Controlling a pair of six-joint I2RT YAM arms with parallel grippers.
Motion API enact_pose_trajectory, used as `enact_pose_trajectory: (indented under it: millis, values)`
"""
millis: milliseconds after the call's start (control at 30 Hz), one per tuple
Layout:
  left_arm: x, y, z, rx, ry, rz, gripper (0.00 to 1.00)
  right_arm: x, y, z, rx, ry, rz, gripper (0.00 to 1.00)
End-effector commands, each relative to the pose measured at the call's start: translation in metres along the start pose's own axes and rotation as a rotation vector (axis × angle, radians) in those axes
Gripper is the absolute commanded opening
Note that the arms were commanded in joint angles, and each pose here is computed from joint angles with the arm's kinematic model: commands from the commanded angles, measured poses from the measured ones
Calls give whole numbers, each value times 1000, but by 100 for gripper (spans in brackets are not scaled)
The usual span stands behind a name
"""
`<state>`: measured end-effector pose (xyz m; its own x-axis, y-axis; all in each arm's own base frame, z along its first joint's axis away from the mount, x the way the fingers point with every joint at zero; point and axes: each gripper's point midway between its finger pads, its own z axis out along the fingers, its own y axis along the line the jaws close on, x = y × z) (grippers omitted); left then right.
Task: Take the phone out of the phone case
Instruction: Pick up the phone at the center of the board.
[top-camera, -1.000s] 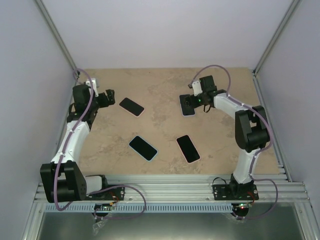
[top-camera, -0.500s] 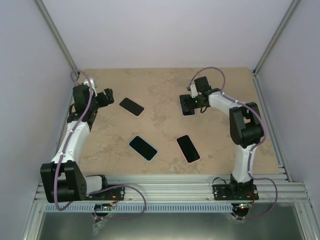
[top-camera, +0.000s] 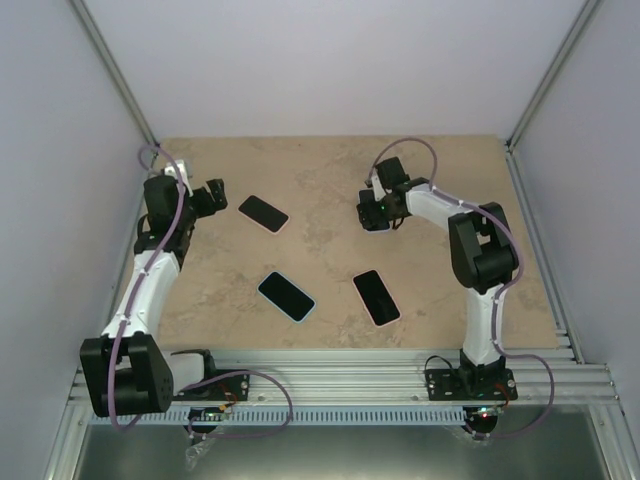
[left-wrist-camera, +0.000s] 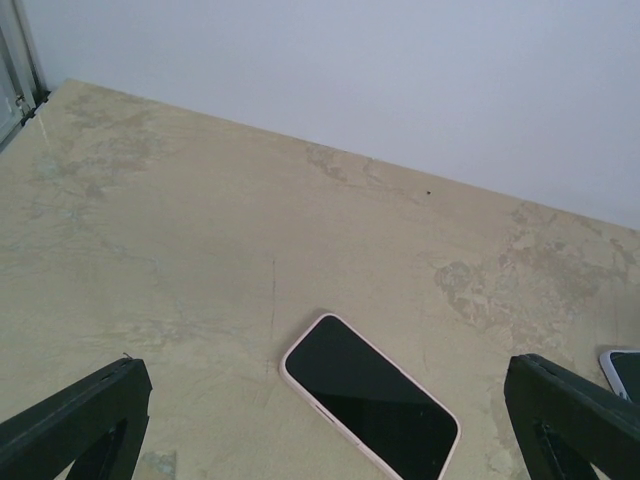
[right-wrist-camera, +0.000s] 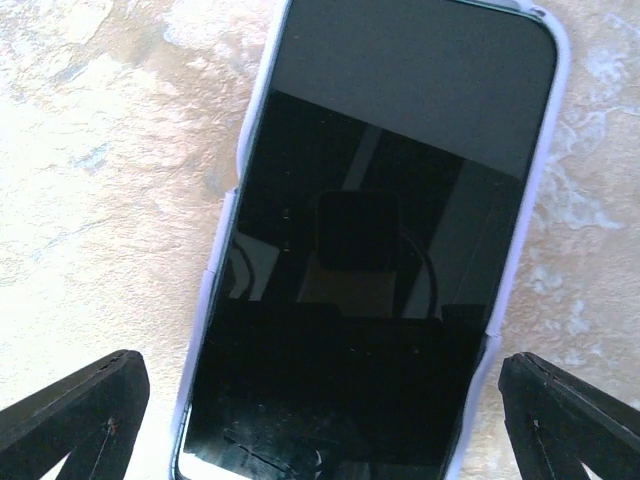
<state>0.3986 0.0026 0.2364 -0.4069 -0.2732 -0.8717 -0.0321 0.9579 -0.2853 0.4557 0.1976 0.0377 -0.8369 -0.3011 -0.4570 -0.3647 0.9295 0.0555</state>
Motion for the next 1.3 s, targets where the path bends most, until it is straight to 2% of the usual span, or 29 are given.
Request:
enact_pose_trajectory:
  millis: [0,633,800,1067,1267]
  values:
    - [-11,-4,-7,8,-60,11,99,-3,4,6,40,12,4,98]
    - [-8,-2,-8,4,-68,28,99,34,-8,43,131,124,26,97]
    - [-9,0,-8,-12,-69,24,99,33,-7,38,129,118,27,84]
    - [22,-25,-4,157,67,60,99,-4,-8,-3,142,-29,-35,64]
    - [23,-41,-7,243,112,116,100,-32,-4,-40,138,-162,-83,58]
